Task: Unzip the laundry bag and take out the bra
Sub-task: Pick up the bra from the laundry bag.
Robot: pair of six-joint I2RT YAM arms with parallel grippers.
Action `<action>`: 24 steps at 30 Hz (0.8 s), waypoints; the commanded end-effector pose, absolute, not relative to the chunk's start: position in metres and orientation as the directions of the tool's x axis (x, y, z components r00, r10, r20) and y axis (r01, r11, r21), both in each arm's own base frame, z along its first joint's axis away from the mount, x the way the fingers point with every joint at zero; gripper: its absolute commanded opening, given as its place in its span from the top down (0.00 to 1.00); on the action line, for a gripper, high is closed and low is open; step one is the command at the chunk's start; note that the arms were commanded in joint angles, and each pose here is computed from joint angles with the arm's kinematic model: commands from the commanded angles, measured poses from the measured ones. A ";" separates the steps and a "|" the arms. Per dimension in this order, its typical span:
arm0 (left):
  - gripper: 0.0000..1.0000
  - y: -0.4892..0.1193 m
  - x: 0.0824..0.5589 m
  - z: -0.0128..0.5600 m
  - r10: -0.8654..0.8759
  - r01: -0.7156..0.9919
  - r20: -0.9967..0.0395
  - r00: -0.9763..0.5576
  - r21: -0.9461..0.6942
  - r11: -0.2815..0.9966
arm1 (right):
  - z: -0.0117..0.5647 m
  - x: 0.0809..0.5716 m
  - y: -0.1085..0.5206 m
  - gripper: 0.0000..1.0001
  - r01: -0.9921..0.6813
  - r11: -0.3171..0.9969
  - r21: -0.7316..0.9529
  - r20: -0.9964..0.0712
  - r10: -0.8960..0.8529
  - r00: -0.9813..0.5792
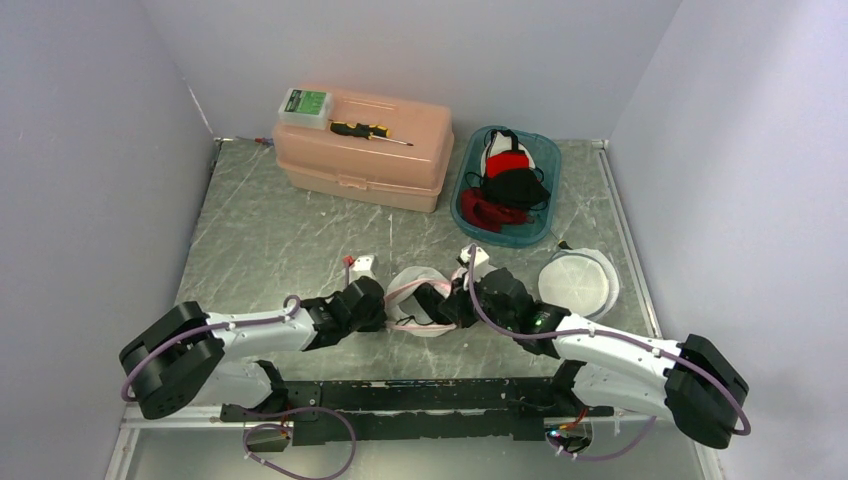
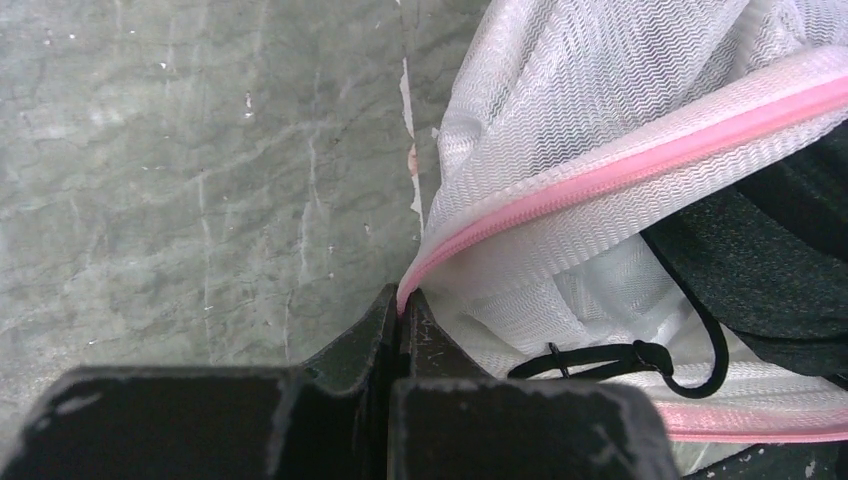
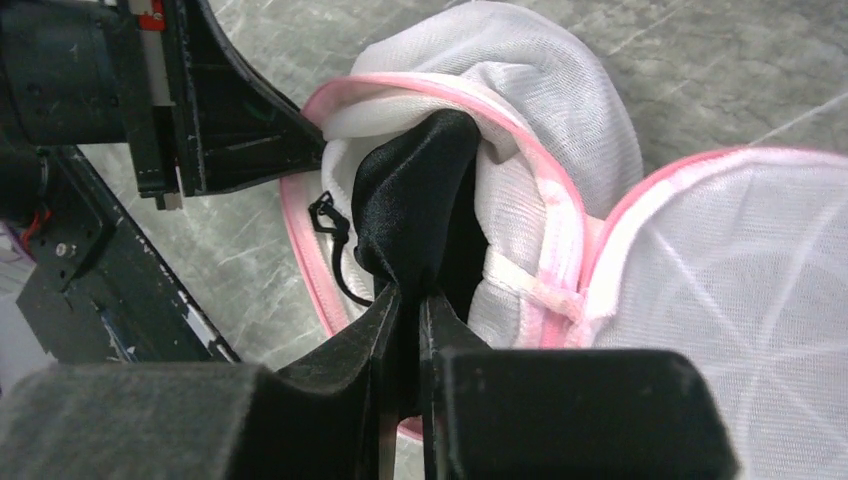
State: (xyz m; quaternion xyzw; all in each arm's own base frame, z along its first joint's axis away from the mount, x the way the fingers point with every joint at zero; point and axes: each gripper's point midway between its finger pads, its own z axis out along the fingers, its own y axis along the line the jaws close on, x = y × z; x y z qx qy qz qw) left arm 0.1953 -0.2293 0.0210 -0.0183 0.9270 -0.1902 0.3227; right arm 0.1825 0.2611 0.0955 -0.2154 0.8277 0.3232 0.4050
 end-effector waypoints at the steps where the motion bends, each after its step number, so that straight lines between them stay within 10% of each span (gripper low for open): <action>1: 0.97 -0.231 0.188 0.012 -0.115 0.122 -0.567 -0.816 -0.362 0.924 | 0.115 0.180 0.272 0.70 -0.634 0.649 0.421 -0.819 -0.028 -0.573; 4: 0.97 -0.236 0.190 0.016 -0.104 0.137 -0.571 -0.814 -0.364 0.921 | 0.125 0.181 0.276 0.44 -0.642 0.637 0.426 -0.822 -0.024 -0.569; 13: 0.97 -0.241 0.190 0.021 -0.103 0.147 -0.567 -0.817 -0.379 0.914 | 0.154 0.182 0.296 0.20 -0.681 0.658 0.323 -0.851 -0.114 -0.513; 24: 0.97 -0.240 0.188 0.021 -0.111 0.141 -0.562 -0.820 -0.387 0.911 | 0.112 0.193 0.298 0.22 -0.654 0.756 -0.015 -0.780 -0.418 -0.465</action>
